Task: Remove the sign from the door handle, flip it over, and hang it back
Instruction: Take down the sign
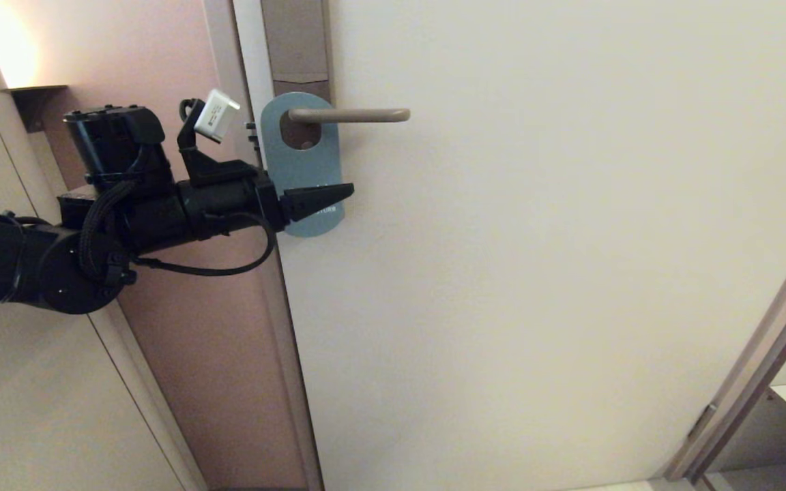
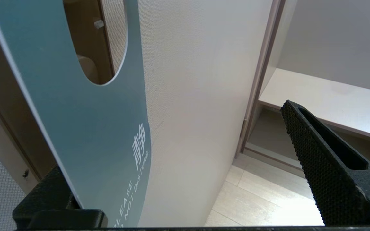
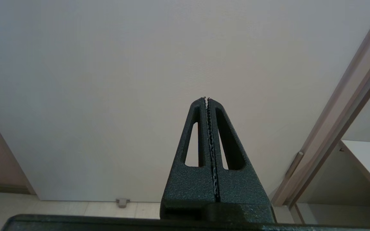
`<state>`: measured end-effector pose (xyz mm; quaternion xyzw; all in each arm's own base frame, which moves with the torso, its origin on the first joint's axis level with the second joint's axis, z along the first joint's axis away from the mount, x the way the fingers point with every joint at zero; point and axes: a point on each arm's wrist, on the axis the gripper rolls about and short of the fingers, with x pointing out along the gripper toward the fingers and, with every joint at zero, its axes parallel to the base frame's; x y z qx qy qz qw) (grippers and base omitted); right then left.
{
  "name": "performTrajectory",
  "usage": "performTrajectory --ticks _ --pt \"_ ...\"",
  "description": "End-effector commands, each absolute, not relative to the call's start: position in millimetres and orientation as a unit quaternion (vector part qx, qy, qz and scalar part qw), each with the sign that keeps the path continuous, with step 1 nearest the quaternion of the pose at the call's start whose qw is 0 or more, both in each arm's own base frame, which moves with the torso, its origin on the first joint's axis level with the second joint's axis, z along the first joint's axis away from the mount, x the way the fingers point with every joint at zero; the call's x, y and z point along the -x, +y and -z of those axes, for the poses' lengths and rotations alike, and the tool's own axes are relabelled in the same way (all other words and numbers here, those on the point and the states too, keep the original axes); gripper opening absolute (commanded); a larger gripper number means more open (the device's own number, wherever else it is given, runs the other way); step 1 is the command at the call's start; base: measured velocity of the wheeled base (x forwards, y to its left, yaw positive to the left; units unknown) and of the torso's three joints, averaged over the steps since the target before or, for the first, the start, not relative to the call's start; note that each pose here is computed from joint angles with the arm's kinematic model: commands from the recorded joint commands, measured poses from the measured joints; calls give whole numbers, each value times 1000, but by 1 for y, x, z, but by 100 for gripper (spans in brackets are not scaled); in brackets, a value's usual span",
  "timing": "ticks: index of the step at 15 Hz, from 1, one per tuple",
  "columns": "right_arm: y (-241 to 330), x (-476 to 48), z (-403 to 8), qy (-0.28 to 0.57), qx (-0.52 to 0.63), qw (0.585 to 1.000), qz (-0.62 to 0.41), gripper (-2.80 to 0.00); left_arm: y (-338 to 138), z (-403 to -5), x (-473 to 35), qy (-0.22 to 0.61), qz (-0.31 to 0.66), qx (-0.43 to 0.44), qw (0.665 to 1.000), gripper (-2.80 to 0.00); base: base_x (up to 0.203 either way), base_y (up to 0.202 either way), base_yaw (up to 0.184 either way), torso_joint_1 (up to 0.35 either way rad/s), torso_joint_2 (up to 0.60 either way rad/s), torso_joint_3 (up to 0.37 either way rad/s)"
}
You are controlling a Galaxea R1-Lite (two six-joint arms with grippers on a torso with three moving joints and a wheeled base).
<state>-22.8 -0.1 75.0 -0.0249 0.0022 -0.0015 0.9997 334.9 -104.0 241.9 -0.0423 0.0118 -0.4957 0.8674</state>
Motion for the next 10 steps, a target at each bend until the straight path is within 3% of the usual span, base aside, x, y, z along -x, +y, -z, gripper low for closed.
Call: performTrajectory --ticks 1,7,8,9,10 --pt "0 23 -75 2 25 1000 1 -280 -104 -243 -334 9 498 42 866 0 0 0 0 0 0 0" --pt "0 23 -75 2 25 1000 1 -280 -105 -247 -331 0 500 36 865 0 0 0 0 0 0 0" --pt "0 23 -75 2 25 1000 1 -280 -105 -248 -331 -1 500 36 865 -117 0 0 0 0 0 0" --pt "0 23 -75 2 25 1000 1 -280 -105 -248 -330 -3 500 35 865 -280 0 0 0 0 0 0" --pt "0 23 -75 2 25 1000 1 -280 -105 -249 -330 -4 500 35 865 -280 0 0 0 0 0 0"
